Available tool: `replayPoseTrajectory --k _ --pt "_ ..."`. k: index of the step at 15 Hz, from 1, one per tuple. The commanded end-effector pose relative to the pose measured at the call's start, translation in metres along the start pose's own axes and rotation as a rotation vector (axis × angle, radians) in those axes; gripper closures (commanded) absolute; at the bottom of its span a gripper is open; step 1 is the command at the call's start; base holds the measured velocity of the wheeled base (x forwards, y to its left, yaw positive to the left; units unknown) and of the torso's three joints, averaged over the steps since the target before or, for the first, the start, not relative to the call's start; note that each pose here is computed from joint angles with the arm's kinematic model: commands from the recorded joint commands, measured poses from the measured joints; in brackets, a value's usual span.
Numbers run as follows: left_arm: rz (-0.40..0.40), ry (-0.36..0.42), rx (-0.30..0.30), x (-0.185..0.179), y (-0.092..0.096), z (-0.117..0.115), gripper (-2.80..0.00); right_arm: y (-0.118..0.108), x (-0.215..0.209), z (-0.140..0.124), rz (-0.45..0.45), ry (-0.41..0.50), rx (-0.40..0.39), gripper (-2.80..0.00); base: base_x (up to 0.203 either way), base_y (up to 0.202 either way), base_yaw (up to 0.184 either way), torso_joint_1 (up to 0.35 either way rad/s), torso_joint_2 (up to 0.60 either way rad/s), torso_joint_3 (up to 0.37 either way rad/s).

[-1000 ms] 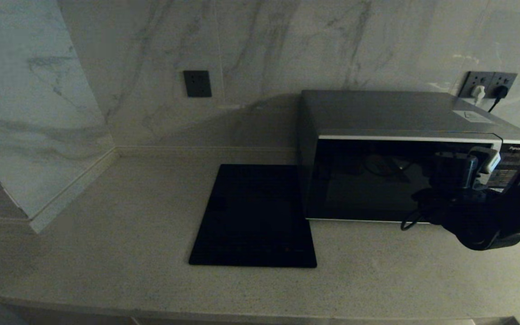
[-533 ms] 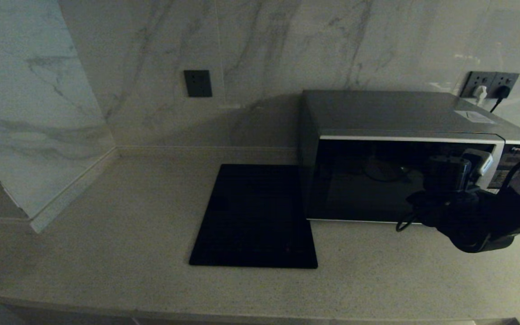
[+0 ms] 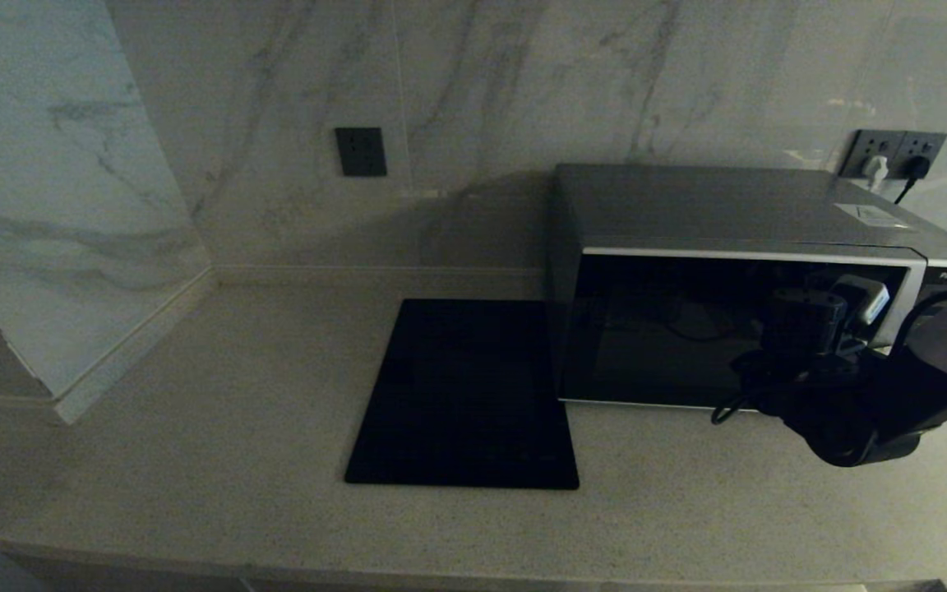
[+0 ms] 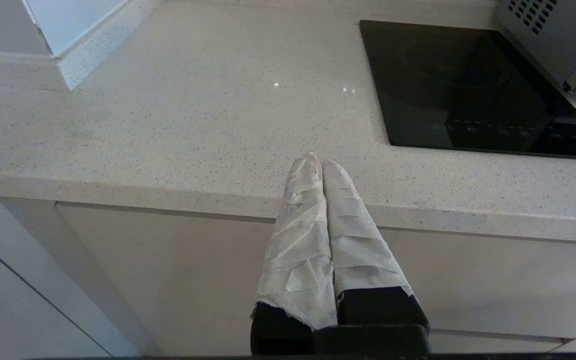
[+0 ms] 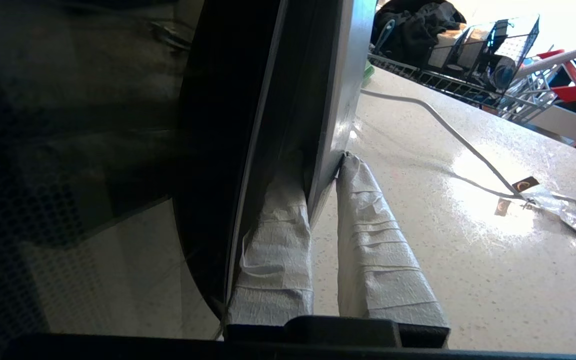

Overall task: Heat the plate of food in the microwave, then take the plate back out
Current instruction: Open the microwave oven

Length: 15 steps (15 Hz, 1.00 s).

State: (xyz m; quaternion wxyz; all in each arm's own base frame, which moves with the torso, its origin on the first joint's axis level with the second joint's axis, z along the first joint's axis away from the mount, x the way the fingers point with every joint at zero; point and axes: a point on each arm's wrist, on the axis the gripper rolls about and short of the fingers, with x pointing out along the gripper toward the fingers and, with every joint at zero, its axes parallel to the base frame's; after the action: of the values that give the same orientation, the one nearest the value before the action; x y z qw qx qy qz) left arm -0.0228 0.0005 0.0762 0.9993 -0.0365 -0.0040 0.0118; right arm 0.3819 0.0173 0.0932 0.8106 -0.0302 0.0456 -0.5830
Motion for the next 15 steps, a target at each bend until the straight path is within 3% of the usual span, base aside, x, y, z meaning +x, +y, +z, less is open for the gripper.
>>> replayPoseTrajectory --k 1,5,7,10,15 --pt "0.001 0.001 -0.001 0.000 0.000 0.000 0.00 0.001 0.000 -0.004 -0.043 -0.002 -0.021 0.00 0.000 0.000 0.000 0.000 0.00 0.000" --pt "0.001 0.001 -0.001 0.000 0.000 0.000 0.00 0.002 0.000 0.002 -0.132 -0.019 0.035 0.00 0.000 0.000 0.000 0.000 0.00 0.000" --pt "0.001 0.000 -0.001 0.000 0.000 0.000 0.00 0.001 0.000 0.001 -0.141 -0.016 -0.001 0.00 0.000 0.000 0.000 0.000 0.00 0.000" --pt "0.001 0.000 -0.001 0.000 0.000 0.000 0.00 -0.001 -0.005 -0.003 -0.168 -0.006 -0.132 0.00 0.000 0.000 0.000 0.000 0.00 0.000" --pt "0.001 0.001 -0.001 0.000 0.000 0.000 0.00 -0.028 -0.013 0.012 -0.162 -0.008 -0.128 0.00 0.000 0.000 0.000 0.000 0.00 0.000"
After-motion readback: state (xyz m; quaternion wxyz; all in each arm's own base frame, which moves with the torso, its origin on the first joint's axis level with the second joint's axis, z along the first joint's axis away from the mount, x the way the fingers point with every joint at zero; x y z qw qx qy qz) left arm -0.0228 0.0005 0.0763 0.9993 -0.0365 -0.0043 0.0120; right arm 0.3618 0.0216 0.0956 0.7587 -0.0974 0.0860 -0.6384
